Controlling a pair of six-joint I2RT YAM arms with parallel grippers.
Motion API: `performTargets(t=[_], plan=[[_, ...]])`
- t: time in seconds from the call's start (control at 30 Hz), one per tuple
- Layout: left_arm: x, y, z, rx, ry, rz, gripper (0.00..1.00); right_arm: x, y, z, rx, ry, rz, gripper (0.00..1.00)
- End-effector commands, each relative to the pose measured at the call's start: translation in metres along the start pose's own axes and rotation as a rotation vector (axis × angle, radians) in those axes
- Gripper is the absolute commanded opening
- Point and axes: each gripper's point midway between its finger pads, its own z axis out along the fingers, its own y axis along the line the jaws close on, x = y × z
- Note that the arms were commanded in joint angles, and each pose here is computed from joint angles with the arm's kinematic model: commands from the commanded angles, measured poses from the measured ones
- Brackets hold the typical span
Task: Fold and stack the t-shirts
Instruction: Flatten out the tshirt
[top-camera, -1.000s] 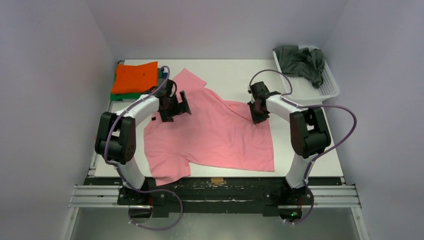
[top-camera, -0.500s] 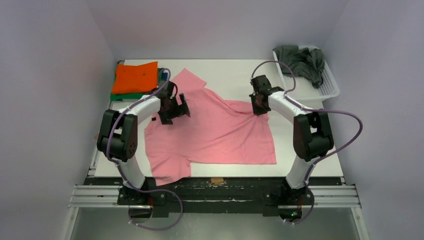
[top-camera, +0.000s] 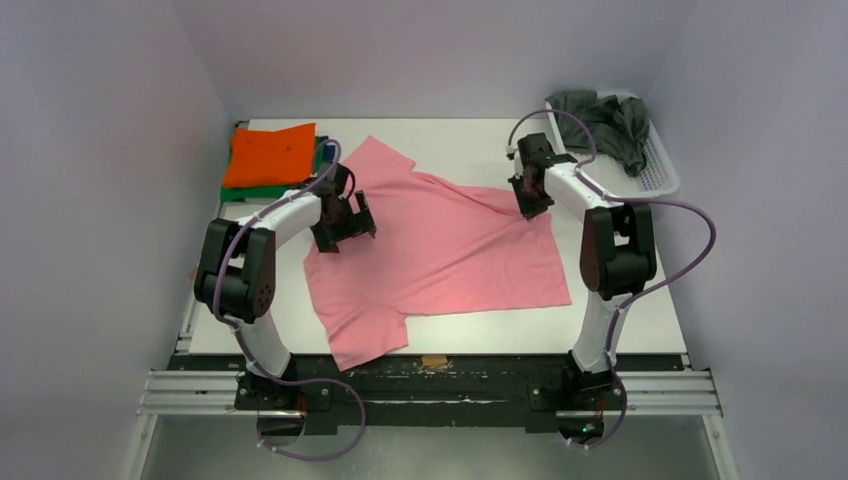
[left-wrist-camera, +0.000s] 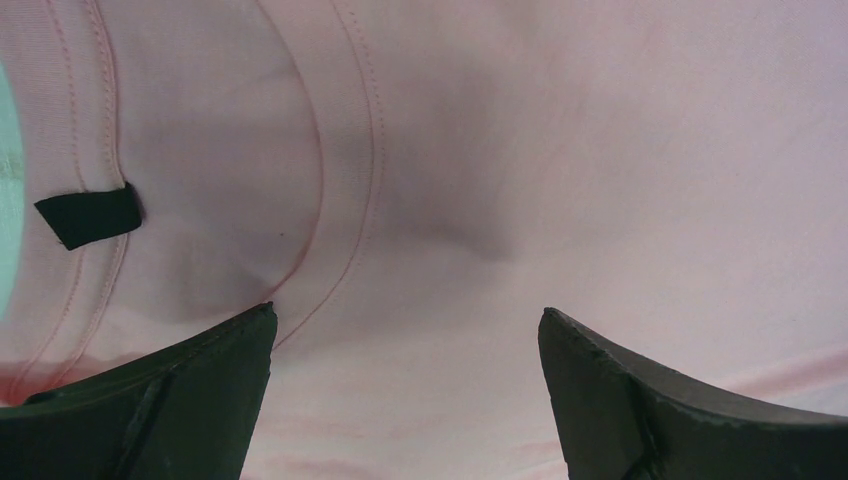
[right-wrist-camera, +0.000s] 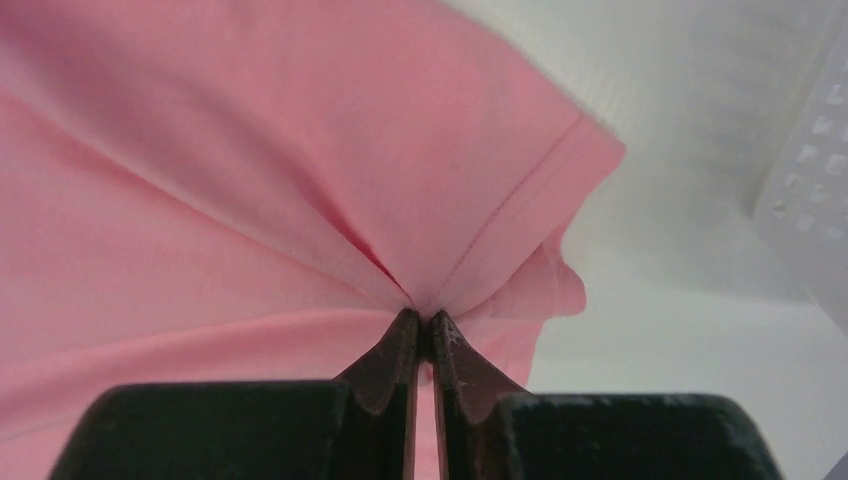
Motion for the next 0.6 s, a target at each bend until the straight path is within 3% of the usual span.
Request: performTargets(t=[0.0, 0.13, 0.3, 0.47, 0.57], plan=[[-0.004, 0.003, -0.002, -0.027, -0.002, -0.018, 1.00, 0.034, 0.013, 0.004, -0.091, 0.118, -0.137, 0.06], [-0.015, 0.004, -0.005, -0.045, -0.024, 0.000, 1.00, 0.030, 0.014, 0.014, -0.075, 0.095, -0.099, 0.13], [-0.018, 0.001, -0.007, -0.038, -0.029, 0.002, 1.00, 0.015, 0.010, 0.010, -0.042, 0.027, -0.055, 0.30], [-0.019, 0.001, -0.009, -0.037, -0.037, 0.002, 1.00, 0.007, 0.009, 0.005, -0.043, -0.010, -0.041, 0.31], [-0.021, 0.001, -0.010, -0.036, -0.043, 0.004, 1.00, 0.002, 0.007, 0.000, -0.035, -0.036, -0.030, 0.25]])
